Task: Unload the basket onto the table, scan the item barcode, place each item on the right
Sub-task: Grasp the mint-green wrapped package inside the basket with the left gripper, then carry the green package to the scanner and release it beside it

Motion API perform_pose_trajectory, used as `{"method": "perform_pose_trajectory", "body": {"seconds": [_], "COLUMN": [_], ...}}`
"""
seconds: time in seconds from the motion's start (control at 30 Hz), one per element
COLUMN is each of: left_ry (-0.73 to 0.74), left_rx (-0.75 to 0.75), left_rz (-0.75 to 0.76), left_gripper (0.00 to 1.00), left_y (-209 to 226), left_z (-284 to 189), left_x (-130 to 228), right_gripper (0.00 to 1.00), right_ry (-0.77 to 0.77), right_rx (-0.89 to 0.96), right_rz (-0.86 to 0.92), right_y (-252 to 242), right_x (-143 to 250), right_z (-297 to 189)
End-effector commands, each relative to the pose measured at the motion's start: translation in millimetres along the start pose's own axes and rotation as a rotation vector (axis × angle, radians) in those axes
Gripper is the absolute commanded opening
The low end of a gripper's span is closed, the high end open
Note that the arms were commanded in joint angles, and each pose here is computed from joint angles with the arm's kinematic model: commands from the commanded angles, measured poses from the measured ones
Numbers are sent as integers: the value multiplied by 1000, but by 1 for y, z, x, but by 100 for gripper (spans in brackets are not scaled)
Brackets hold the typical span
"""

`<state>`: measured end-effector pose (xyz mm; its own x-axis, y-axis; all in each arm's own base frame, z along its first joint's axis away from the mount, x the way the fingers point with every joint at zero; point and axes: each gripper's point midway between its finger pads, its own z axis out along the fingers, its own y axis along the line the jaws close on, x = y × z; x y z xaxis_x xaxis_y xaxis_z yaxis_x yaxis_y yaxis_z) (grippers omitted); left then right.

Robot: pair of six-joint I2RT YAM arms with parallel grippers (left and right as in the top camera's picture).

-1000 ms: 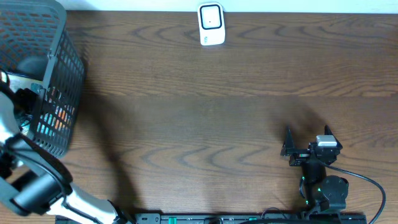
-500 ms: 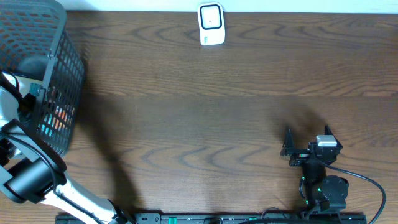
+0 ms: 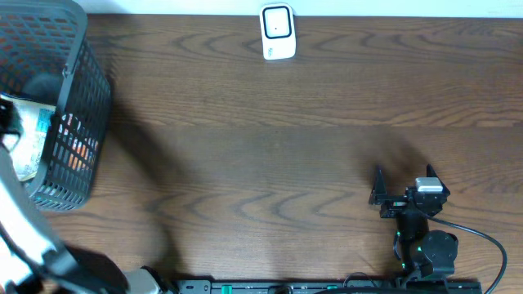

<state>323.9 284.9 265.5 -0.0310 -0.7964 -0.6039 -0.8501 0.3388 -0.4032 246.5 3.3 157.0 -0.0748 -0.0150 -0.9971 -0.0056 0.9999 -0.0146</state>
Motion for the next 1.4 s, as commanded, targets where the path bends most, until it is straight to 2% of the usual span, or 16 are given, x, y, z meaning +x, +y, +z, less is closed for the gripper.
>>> {"method": "perform_pose_trajectory", "body": {"seconds": [0.0,0.17,0.33,0.37,0.43,0.63,0.7,0.8,0.97,1.1,1.2,1.3,1.33,1.37], "left_ry": [-83,-90,37,92,148,364,447,536,571,578,579,605,614,621], "left_rx": [234,623,964,1022,1086,1241,1238,1142,967,857,863,851,847,841], "left_rz": [-87,-3,135,198,295,588,652,726,859,959,1066,1104,1112,1117], "left_gripper": [7,7,7,8,7,8,8,8,8,8,8,9,17,30], "left_y": [-44,-110,-181,-202,-223,-269,-275,-279,-273,-260,-253,-245,-243,-240], "left_z": [-55,-126,-184,-195,-206,-232,-230,-213,-177,-149,-135,-124,-122,-120], "left_x": [-26,-29,18,47,83,214,259,325,420,483,527,555,562,567], "right_gripper": [99,99,99,99,99,99,99,99,99,99,99,99,99,99], "right_ry": [0,0,0,0,0,0,0,0,0,0,0,0,0,0], "right_rx": [-2,-2,-2,-2,-2,-2,-2,-2,-2,-2,-2,-2,-2,-2], "right_rz": [-11,-11,-11,-11,-11,-11,-11,-11,-11,-11,-11,-11,-11,-11], "right_y": [0,0,0,0,0,0,0,0,0,0,0,0,0,0], "right_x": [0,0,0,0,0,0,0,0,0,0,0,0,0,0], "right_z": [0,0,0,0,0,0,0,0,0,0,0,0,0,0]}}
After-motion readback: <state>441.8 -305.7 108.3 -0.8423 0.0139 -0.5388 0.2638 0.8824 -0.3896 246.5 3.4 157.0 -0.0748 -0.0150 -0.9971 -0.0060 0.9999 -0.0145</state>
